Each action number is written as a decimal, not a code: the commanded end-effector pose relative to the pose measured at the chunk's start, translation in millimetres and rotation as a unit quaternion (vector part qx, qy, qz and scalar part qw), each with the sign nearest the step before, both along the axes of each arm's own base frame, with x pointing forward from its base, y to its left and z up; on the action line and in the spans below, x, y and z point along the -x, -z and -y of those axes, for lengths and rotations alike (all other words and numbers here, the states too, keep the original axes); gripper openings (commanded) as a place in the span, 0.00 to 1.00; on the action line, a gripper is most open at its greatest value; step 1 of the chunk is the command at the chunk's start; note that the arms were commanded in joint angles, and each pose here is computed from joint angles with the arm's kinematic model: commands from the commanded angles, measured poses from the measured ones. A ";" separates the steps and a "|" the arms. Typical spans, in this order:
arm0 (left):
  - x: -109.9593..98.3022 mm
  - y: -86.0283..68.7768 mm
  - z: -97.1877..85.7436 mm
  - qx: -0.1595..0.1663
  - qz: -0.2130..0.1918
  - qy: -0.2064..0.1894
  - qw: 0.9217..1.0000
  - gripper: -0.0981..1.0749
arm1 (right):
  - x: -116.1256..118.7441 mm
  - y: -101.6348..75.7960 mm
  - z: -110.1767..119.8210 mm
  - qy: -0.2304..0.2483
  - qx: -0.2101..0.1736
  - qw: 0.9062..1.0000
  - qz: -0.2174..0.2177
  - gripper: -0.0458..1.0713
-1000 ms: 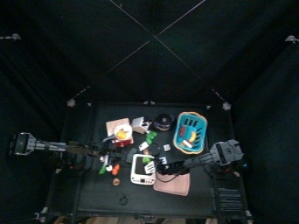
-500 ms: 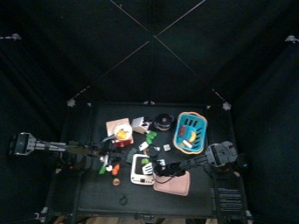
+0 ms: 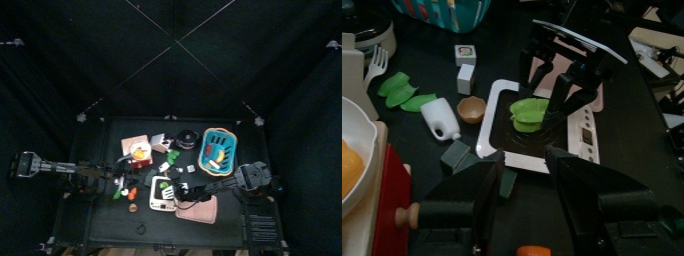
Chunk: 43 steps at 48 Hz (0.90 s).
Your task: Place squash on stove
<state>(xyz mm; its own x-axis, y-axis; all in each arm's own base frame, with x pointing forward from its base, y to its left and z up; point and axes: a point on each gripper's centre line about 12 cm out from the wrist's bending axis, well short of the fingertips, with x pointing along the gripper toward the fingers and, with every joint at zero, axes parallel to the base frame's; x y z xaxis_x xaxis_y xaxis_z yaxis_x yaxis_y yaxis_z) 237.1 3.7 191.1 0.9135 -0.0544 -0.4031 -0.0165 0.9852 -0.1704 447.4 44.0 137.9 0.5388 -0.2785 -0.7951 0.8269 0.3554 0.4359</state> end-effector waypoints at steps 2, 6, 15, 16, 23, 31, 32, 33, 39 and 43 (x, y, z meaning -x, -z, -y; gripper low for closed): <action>-2.3 -3.8 -0.6 0.000 0.005 -0.001 1.000 0.75 | -6.8 -20.4 -3.3 0.000 -0.009 1.000 0.027 0.96; -2.3 -3.7 -0.3 0.001 0.005 -0.001 1.000 0.75 | -8.1 -21.7 -5.6 0.001 -0.014 0.999 0.029 0.96; -2.3 -3.7 -0.3 0.001 0.005 -0.001 1.000 0.75 | -11.7 -27.1 -14.7 -0.001 -0.026 0.999 0.036 0.96; -2.4 -3.4 -0.4 0.001 0.004 -0.002 1.000 0.75 | -11.8 -28.2 -15.5 -0.002 -0.027 0.999 0.037 0.96; -2.3 -3.2 -0.5 0.001 0.003 -0.002 1.000 0.75 | -12.5 -28.5 -20.5 -0.004 -0.031 0.999 0.038 0.96; -2.3 -3.2 -0.5 0.001 0.003 -0.002 1.000 0.75 | -11.9 -27.4 -25.7 -0.002 -0.044 0.998 0.037 0.96; -2.3 -3.2 -0.4 0.001 0.003 -0.002 1.000 0.75 | -12.0 -27.8 -26.6 -0.002 -0.045 0.998 0.037 0.96; -2.4 -3.3 -0.4 0.001 0.004 -0.001 1.000 0.75 | -11.8 -27.7 -27.4 -0.002 -0.046 0.998 0.037 0.96; -2.4 -3.3 -0.4 0.001 0.004 -0.001 1.000 0.75 | -13.3 -29.6 -31.5 -0.006 -0.051 0.998 0.039 0.96; -2.2 -3.6 -0.5 0.001 0.004 -0.002 1.000 0.75 | -14.7 -30.1 -34.0 -0.008 -0.055 0.998 0.041 0.96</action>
<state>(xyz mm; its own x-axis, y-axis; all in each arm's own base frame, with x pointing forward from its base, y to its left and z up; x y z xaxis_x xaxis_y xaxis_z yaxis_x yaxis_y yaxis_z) 237.2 4.2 191.1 0.9124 -0.0506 -0.4062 -0.0216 0.9850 -0.1712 456.3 72.8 148.3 0.5632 -0.2044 -0.8007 0.8119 0.3173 0.4901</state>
